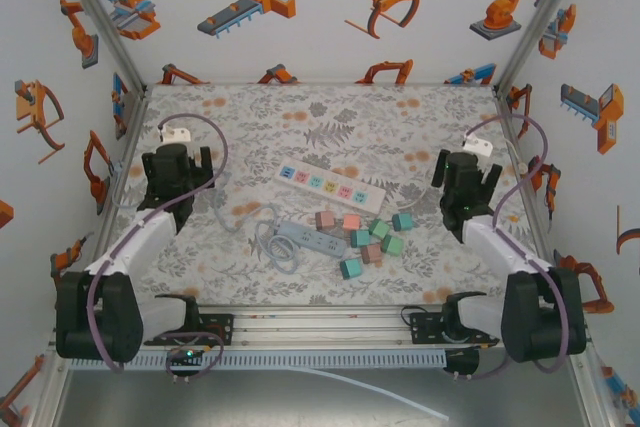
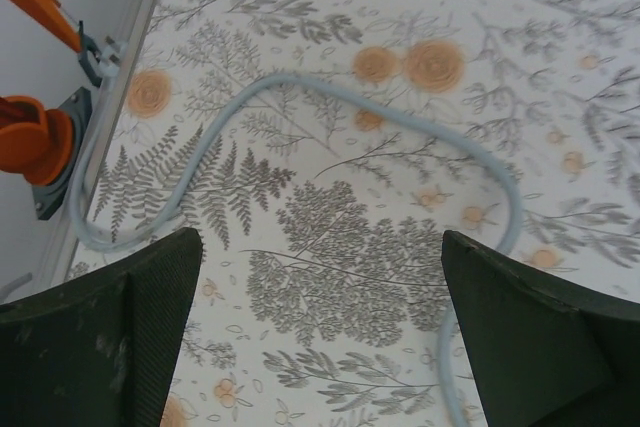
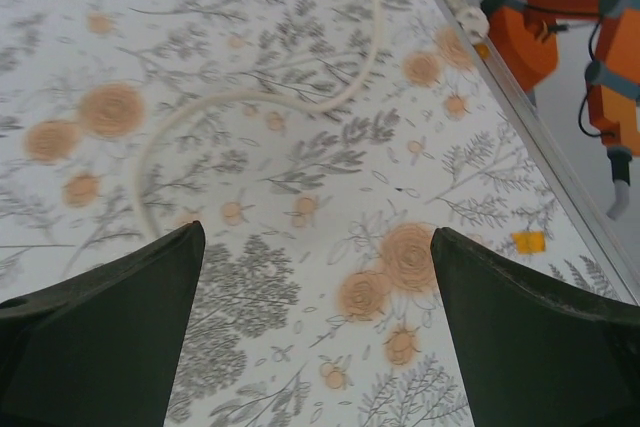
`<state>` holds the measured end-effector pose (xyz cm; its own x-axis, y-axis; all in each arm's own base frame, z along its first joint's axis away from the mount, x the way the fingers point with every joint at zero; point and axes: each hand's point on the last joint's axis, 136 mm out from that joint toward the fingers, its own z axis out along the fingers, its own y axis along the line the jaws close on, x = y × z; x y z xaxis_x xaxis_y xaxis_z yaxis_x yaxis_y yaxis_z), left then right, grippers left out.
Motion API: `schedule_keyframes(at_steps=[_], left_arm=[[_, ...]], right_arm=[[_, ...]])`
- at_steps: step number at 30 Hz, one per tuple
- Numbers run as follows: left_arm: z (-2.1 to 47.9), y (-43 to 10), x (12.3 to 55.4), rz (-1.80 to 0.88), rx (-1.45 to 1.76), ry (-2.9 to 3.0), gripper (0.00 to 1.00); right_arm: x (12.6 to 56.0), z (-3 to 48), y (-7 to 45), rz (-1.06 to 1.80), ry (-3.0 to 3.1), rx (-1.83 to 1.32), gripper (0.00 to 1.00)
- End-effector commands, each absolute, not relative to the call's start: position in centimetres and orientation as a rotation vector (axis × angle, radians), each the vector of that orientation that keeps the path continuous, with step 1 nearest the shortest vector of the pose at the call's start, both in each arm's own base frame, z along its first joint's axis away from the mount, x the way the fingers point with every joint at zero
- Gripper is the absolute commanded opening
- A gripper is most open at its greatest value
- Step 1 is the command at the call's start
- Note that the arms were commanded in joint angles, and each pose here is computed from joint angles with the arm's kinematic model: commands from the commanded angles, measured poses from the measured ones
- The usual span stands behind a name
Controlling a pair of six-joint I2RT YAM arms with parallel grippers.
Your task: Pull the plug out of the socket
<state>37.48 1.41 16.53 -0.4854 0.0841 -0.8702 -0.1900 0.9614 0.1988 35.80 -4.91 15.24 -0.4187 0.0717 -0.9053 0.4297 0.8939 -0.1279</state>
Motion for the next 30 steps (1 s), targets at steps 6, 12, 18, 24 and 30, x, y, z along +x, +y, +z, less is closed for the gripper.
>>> schedule_keyframes(at_steps=[6,12,18,24,30], left_arm=[[15.6,2.7,37.8,0.315,-0.087,2.0,0.97],[13.9,1.6,37.6,0.103,-0.088,1.936,0.97],[11.9,1.4,37.8,-0.038,-0.121,1.861,0.97],[9.0,-0.5,39.5,-0.111,-0.003,1.967,0.97],[8.9,-0.2,39.9,-0.04,-0.026,1.955,0.97]], right_arm=[[38.2,10.9,-5.5,-0.366,1.999,0.346,0.83],[39.7,9.9,-4.4,-0.298,1.984,0.232,0.82],[38.4,9.4,-3.2,-0.181,1.872,0.155,0.86],[38.5,9.2,-4.3,-0.23,1.898,0.225,0.99],[38.6,9.2,-4.2,-0.23,1.894,0.217,0.99]])
